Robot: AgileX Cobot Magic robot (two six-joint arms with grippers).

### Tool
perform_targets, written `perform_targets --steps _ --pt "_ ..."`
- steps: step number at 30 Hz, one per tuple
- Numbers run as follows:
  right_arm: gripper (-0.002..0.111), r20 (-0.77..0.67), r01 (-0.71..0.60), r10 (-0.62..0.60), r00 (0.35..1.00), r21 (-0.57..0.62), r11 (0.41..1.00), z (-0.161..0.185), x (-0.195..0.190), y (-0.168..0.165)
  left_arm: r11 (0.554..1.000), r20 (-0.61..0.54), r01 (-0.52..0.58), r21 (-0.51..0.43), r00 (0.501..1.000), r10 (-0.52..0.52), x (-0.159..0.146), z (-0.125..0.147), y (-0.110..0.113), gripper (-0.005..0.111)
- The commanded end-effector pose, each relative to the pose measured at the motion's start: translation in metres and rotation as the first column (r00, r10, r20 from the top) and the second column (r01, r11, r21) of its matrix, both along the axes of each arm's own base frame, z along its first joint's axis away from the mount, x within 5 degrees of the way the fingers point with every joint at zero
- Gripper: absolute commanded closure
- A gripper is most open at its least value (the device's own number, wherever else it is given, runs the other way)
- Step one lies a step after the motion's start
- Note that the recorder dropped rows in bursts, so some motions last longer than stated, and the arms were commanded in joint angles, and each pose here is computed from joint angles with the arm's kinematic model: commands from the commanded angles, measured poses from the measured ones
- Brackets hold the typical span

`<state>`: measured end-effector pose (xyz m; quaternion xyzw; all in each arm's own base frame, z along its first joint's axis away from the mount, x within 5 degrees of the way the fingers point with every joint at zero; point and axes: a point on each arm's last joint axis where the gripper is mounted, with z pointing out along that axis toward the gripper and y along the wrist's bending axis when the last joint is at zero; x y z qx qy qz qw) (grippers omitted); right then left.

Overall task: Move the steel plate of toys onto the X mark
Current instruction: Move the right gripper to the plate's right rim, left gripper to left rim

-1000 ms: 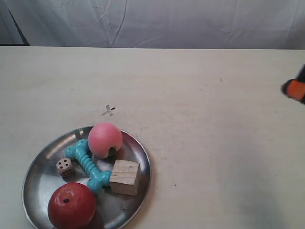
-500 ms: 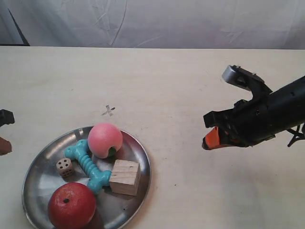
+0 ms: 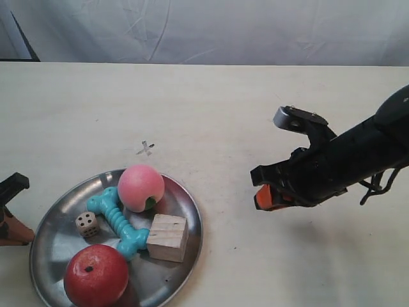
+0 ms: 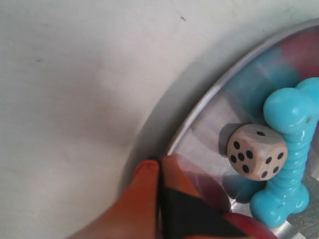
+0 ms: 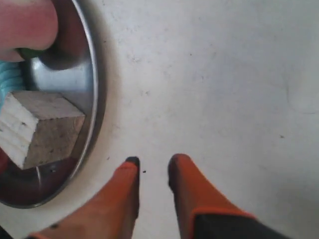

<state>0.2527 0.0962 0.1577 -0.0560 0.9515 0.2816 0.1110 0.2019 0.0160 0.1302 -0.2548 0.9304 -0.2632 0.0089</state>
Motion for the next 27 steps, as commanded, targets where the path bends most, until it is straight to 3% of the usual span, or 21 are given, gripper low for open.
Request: perform_targets --steps 1,4,12,19,27 --pt "0.068 -0.048 0.030 -0.029 0.998 0.011 0.999 -0.015 0.005 0.004 1.000 0.006 -0.004 0.015 1.000 0.004 0.001 -0.001 0.003 0.106" --pt "0.069 -0.091 0.027 -0.026 0.996 0.007 1.000 -0.025 0.005 0.004 1.000 0.005 0.008 0.028 1.000 -0.009 0.000 -0.002 0.003 0.098" --pt "0.069 -0.114 0.024 -0.021 0.993 0.019 1.000 -0.035 0.006 0.006 0.999 0.014 0.007 0.049 1.000 -0.007 0.001 -0.002 0.005 0.063" --pt "0.069 -0.107 0.036 -0.022 0.994 0.126 0.991 -0.044 0.012 0.014 0.999 0.009 0.015 0.046 1.000 -0.016 0.000 -0.003 0.005 0.065" --pt "0.069 -0.138 -0.049 0.067 0.988 0.130 0.990 -0.061 0.017 0.049 0.999 -0.004 -0.003 0.045 1.000 0.004 -0.005 -0.007 0.003 0.065"
